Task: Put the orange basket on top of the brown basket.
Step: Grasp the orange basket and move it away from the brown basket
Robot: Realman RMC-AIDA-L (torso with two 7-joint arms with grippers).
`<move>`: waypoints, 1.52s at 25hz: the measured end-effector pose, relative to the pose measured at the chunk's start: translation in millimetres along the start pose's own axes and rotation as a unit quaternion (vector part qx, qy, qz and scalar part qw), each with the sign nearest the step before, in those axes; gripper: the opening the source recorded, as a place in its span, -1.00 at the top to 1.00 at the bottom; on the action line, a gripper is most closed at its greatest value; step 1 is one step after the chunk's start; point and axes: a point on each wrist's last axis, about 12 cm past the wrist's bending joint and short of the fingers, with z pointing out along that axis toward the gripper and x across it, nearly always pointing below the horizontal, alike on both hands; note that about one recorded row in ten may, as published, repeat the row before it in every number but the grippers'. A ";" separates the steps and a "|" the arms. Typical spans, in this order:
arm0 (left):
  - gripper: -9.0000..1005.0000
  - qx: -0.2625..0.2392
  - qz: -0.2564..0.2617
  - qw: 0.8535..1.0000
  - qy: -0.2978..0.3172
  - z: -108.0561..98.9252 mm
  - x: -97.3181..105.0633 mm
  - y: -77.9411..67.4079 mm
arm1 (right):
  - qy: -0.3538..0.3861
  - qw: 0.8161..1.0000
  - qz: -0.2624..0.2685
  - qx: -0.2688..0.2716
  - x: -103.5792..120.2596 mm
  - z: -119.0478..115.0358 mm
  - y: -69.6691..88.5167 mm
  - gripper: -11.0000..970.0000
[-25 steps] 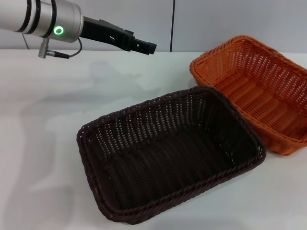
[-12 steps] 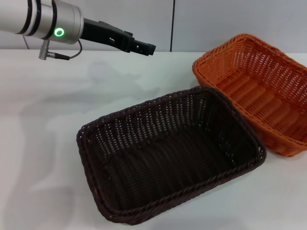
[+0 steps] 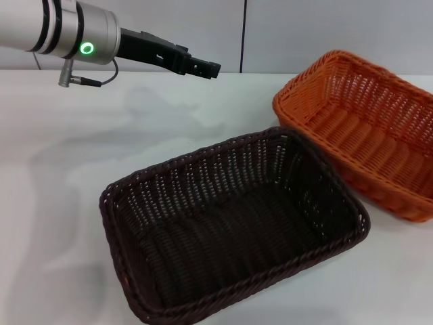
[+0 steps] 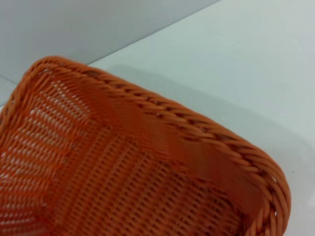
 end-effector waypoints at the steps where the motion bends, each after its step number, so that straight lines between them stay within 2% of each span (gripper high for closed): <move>1: -0.73 -0.001 -0.001 1.000 -0.001 0.8 0.2 0.2 | -0.010 1.000 0.005 0.002 0.6 0.7 -2.7 0.18; 5: -0.73 -0.001 -0.002 1.000 -0.001 1.9 0.3 -0.3 | -0.035 0.999 0.018 -0.003 0.6 -0.3 -7.7 0.24; 11: -0.72 0.001 -0.005 1.000 -0.003 3.7 0.9 -2.0 | -0.109 0.992 0.057 -0.040 1.5 -11.6 -21.5 0.33; 21: -0.73 -0.016 -0.006 1.000 -0.021 1.9 -4.6 1.9 | -0.157 0.985 0.071 -0.030 5.8 -19.0 -38.6 0.43; 29: -0.72 -0.043 -0.022 0.997 -0.065 2.2 -9.8 7.8 | -0.238 0.967 0.073 -0.050 9.6 -17.7 -44.8 0.46; 31: -0.72 -0.046 -0.035 0.995 -0.087 1.7 -9.8 9.5 | -0.268 0.959 0.077 -0.056 7.4 -19.5 -45.3 0.47; 34: -0.72 -0.048 -0.046 0.992 -0.109 0.8 -8.4 10.4 | -0.281 0.955 0.075 -0.054 4.2 -21.1 -45.2 0.47; 36: -0.72 -0.049 -0.064 0.985 -0.154 -1.3 -3.4 11.7 | -0.296 0.951 0.067 -0.052 -2.8 -21.8 -41.6 0.47; 38: -0.73 -0.055 -0.074 0.981 -0.172 -2.4 0.5 13.7 | -0.300 0.950 0.064 -0.054 -5.5 -21.8 -39.5 0.47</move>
